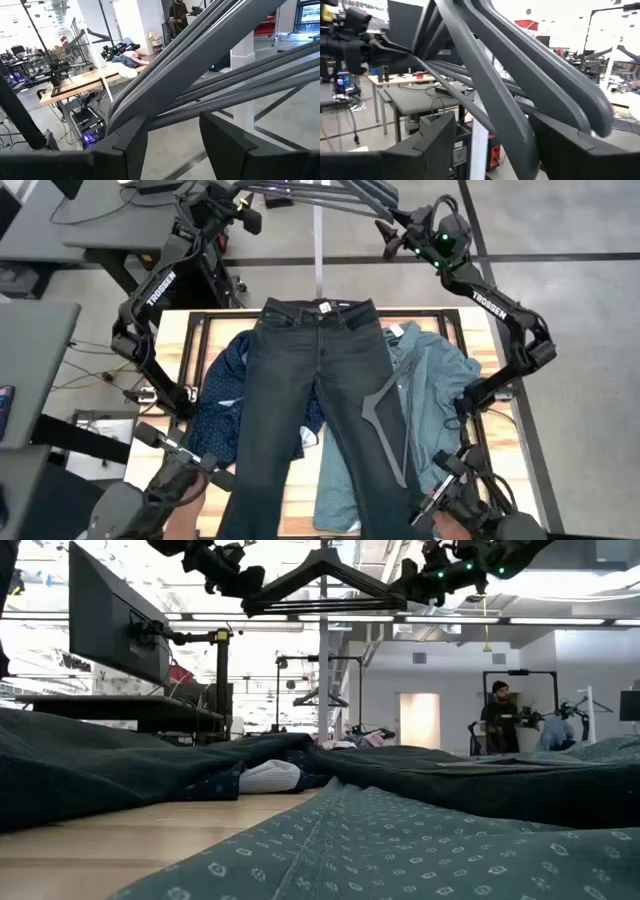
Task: Hang clothes
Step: Remove the gray hanger from the rack
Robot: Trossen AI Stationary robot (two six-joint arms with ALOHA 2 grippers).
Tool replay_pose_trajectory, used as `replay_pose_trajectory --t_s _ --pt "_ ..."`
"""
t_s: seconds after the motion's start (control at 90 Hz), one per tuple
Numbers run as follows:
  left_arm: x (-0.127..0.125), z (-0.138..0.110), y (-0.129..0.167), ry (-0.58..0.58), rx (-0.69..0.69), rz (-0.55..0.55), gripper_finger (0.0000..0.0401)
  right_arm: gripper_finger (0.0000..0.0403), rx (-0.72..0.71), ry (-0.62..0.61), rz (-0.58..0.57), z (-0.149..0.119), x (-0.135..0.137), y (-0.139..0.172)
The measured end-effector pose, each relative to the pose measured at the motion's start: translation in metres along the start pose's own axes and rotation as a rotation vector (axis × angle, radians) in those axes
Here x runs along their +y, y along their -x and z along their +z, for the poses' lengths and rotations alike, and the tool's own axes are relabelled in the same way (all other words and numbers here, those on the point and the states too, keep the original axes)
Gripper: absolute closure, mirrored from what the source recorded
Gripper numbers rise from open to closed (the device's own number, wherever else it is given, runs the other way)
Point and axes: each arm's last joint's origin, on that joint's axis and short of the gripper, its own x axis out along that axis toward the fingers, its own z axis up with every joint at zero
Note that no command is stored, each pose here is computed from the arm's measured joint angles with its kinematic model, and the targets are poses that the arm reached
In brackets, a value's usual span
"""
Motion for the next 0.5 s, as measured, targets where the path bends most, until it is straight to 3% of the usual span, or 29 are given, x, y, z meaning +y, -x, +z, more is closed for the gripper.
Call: replay_pose_trajectory --t_s 0.256,0.367,0.5 --pt "0.0000 0.0000 0.0000 0.000 0.000 0.000 0.0239 0.0190 0.002 -0.079 0.091 -0.0001 0.0032 0.0000" --pt "0.0000 0.0000 0.0000 0.002 0.001 0.000 0.0239 0.0236 0.004 -0.083 0.119 -0.0002 0.0038 0.0002" --pt "0.0000 -0.0001 0.0000 0.009 0.002 0.000 0.0240 0.0320 0.024 -0.089 0.122 -0.0030 0.0038 -0.0004"
